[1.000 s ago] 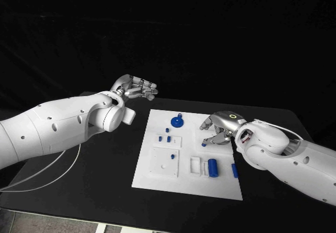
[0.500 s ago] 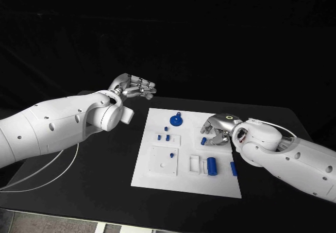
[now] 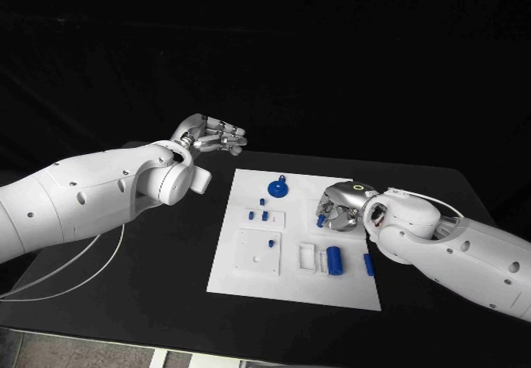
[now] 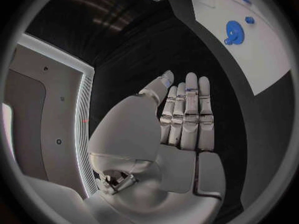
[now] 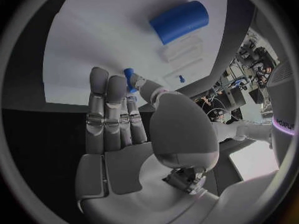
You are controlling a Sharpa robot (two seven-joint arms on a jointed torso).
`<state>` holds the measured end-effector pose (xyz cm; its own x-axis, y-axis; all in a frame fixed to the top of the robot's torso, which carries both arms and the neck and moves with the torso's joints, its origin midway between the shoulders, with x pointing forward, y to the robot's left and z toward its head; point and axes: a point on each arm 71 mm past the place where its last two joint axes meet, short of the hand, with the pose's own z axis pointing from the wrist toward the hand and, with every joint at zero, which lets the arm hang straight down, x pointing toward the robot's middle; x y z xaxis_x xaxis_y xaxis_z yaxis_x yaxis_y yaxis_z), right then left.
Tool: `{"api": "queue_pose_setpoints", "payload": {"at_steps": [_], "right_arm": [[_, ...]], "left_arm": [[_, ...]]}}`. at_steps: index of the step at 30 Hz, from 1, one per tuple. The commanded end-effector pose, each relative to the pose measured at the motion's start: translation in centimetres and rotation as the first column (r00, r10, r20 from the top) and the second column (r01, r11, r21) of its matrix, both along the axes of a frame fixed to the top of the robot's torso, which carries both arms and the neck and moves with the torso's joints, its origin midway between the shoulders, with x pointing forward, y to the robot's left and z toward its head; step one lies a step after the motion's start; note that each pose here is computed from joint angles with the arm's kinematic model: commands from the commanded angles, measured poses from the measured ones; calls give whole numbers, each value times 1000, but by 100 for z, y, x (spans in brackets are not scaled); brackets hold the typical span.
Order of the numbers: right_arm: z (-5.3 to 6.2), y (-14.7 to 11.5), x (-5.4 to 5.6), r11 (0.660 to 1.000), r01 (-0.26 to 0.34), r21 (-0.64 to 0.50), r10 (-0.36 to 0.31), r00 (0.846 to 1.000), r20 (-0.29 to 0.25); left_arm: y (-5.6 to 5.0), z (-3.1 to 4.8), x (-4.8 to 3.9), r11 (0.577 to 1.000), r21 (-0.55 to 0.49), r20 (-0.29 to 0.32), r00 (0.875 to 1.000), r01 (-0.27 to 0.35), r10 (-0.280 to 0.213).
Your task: Assemble the parts on the task board
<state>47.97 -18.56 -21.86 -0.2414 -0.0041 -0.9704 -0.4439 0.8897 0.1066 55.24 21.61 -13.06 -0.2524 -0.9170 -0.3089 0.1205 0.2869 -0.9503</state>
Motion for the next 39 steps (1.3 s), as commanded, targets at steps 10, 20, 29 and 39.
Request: {"api": "queue_pose_setpoints", "payload": {"at_steps": [10,20,29,39], "right_arm": [[-66,54,-32,1000,-25,-15,25,999,-28],[-64,56,-33,1000,-14,-5,14,1000,-11],[9,61,-39,1000,7,25,-9,996,90],[211,68,-81,992,12,125,-22,997,79]], "left_arm": [[-16,21,3,1000,-7,2,1000,10,-10],[-13,20,4,1000,-6,0,1000,7,-7],[-12,18,9,1000,-6,-1,1000,5,-5],[23,16,39,1000,-2,2,1000,-8,8]]}}
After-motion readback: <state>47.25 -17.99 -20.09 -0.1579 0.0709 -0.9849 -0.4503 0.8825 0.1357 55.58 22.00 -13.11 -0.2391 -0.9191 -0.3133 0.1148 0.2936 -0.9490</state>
